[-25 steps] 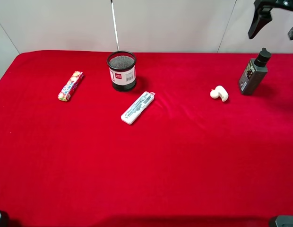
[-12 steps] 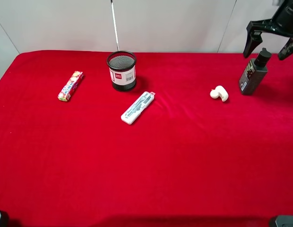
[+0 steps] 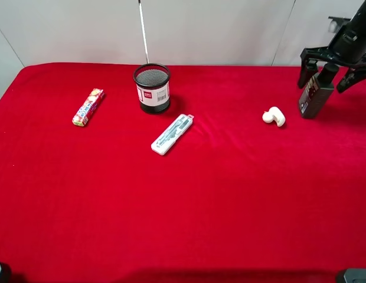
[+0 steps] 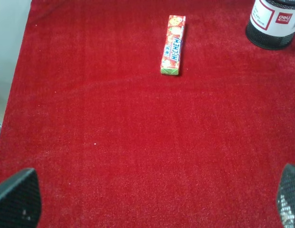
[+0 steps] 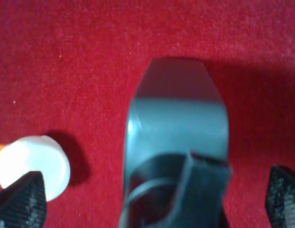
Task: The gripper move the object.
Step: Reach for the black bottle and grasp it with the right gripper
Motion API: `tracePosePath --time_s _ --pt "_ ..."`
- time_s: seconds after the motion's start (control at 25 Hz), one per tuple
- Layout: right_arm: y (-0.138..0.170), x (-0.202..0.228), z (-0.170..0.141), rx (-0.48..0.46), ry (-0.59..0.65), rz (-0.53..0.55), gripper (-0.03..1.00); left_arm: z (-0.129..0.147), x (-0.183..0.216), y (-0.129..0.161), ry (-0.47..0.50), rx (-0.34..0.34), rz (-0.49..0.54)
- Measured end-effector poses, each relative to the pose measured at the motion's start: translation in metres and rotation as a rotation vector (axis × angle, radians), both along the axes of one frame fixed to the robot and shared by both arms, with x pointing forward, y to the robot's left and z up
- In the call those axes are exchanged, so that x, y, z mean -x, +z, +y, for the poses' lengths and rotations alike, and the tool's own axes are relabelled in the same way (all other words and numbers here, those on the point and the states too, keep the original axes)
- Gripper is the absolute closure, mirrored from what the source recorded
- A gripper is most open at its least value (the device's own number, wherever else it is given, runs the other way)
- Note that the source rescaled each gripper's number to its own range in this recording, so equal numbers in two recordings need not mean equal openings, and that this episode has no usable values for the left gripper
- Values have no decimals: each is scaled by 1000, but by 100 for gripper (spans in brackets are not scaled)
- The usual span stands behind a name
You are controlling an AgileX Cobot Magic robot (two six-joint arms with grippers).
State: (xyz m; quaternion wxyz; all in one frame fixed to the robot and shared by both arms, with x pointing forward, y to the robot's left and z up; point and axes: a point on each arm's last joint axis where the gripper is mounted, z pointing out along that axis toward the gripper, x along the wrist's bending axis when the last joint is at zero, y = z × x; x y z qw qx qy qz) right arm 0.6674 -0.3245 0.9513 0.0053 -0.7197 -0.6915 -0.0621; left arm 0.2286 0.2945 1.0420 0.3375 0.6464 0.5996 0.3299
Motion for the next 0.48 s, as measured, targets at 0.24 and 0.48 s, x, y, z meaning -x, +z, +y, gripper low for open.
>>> tracePosePath --time_s 0.24,0.48 --pt "-15 -3 -1 8 3 14 -3 0 0 0 0 0 0" --pt "-18 -4 -2 19 9 17 -1 0 0 0 0 0 0"
